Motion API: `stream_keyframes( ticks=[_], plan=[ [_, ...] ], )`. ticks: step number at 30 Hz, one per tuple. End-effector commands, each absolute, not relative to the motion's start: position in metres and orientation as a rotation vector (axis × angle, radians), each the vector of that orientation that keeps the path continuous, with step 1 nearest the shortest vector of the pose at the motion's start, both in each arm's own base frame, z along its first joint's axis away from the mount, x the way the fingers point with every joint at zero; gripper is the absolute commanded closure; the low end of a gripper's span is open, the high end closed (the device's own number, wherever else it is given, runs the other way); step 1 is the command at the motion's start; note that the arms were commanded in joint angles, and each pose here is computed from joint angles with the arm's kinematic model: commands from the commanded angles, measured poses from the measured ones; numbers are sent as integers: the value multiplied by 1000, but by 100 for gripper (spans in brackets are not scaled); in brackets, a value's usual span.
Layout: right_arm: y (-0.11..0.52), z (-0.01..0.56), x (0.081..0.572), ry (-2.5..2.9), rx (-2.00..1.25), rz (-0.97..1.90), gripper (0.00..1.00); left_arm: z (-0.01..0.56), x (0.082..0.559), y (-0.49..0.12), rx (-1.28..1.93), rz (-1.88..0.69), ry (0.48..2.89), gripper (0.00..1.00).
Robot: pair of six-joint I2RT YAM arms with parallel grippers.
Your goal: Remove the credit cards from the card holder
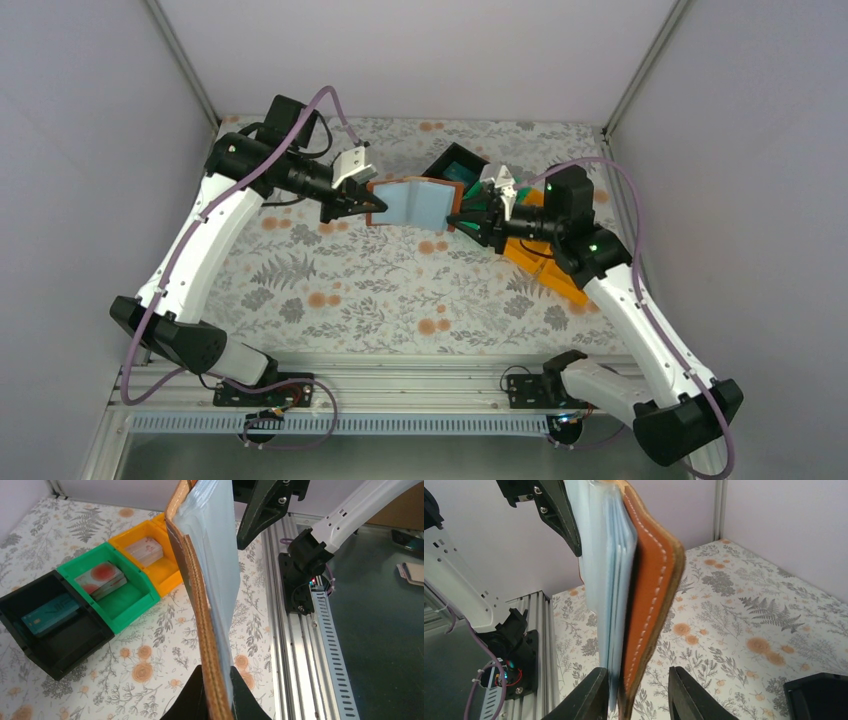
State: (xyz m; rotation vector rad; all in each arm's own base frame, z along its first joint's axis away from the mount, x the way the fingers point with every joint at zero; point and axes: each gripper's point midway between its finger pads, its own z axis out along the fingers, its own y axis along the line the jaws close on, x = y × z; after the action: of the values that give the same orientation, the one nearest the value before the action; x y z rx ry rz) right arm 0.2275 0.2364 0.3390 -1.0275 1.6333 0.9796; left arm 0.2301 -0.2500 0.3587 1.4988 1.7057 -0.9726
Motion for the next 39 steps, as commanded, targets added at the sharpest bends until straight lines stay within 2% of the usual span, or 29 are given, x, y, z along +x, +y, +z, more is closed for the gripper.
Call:
stream_keyframes(
  ticks=[1,4,10,24,34,37,39],
  plan=[
    [238,343,227,1623,-1036,1014,66,376,224,-251,1497,-973,1644,98],
    [240,340,230,1638,-1029,1034,66,376,225,-252,1494,-982,1645,98],
    [245,338,238,1653,-1018,1063,77,373,223,-253,1497,-991,1648,98],
    [261,355,235,1568,-1049,1170,76,364,221,-260,1507,-1049,1653,98],
    [287,362,225,1534,-1101,1221,80,358,227,-264,1493,-1047,1670,98],
    [300,363,221,1544,-1106,1224,84,356,230,-265,1481,-1047,1681,98],
    [306,364,222,1564,-1088,1220,90,357,231,-265,1474,-1044,1681,97]
  ],
)
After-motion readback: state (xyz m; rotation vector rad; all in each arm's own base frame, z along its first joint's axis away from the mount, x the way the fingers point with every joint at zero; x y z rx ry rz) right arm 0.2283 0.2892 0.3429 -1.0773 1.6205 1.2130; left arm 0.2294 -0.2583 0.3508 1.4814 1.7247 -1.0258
